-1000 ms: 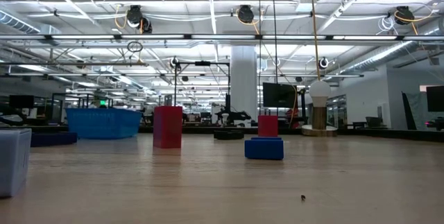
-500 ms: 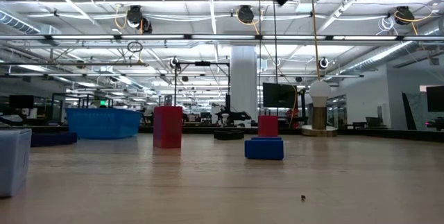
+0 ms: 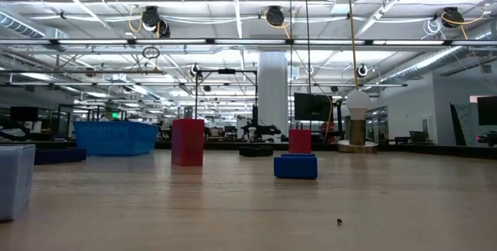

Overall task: Pick & Place Office items
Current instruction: Put the blue digital timer into the blue bin

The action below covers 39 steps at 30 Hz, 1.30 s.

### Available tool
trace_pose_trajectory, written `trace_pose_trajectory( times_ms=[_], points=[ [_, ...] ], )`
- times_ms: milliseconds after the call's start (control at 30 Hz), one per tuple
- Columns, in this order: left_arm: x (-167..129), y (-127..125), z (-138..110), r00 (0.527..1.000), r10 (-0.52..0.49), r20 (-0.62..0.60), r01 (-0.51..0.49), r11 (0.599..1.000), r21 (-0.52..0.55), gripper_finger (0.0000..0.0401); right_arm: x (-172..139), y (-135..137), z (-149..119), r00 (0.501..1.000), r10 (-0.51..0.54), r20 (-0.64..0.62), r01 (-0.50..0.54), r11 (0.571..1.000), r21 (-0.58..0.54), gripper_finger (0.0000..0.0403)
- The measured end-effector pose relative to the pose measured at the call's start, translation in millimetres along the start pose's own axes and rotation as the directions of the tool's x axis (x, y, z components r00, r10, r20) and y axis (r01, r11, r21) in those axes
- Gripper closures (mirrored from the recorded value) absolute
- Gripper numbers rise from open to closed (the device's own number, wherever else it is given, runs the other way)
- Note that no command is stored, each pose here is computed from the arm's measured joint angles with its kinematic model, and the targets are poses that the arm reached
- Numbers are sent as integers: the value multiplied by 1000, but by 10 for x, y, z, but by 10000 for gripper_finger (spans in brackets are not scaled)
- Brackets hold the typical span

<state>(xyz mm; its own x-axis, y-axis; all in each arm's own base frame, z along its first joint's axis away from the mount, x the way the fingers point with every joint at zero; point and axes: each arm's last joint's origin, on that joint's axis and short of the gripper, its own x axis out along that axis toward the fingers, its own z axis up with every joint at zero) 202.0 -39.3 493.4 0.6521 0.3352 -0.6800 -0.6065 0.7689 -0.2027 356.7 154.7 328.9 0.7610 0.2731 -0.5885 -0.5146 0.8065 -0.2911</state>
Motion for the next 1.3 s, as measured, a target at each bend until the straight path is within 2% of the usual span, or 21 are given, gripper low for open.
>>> trace_pose_trajectory(
  times_ms=[200, 333, 500, 633, 767, 833, 900, 1033, 1167, 1300],
  points=[
    [0, -3, -3, 1000, -9, -10, 9, 1000, -1, 171, 1, 90, 49, 1000, 15, 28, -14, 999, -45, 243],
    [0, -3, -4, 1000, -12, -13, 12, 1000, -2, 171, -5, 162, -78, 984, 159, -79, -163, 985, -52, 235],
    [0, -3, -4, 1000, -12, -13, 11, 1000, -10, 171, -41, 155, -258, 929, 304, -211, -315, 949, -19, 192],
    [0, -3, -4, 1000, -11, -12, 11, 1000, -14, 171, 29, 78, -400, 910, 260, -324, -278, 961, -10, 148],
    [0, -4, -3, 1000, -11, -12, 11, 1000, -20, 171, 89, -15, -573, 859, 271, -435, -301, 954, 0, 127],
    [0, -3, -3, 1000, -10, -10, 10, 1000, -20, 171, 163, -51, -658, 831, 302, -467, -327, 944, 28, 127],
    [0, -3, -2, 1000, -8, -8, 8, 1000, -23, 171, 224, -44, -741, 794, 323, -515, -373, 928, 6, 132],
    [0, -3, -1, 1000, -7, -5, 7, 999, -40, 171, 380, -30, -829, 770, 240, -591, -362, 927, -95, 148],
    [0, -3, 0, 1000, -7, -5, 7, 999, -44, 171, 607, 10, -933, 726, 198, -658, -367, 921, -128, 158],
    [0, -4, 0, 1000, -8, -4, 8, 999, -42, 171, 796, -27, -846, 743, 191, -642, -335, 936, -109, 163]
  ],
)
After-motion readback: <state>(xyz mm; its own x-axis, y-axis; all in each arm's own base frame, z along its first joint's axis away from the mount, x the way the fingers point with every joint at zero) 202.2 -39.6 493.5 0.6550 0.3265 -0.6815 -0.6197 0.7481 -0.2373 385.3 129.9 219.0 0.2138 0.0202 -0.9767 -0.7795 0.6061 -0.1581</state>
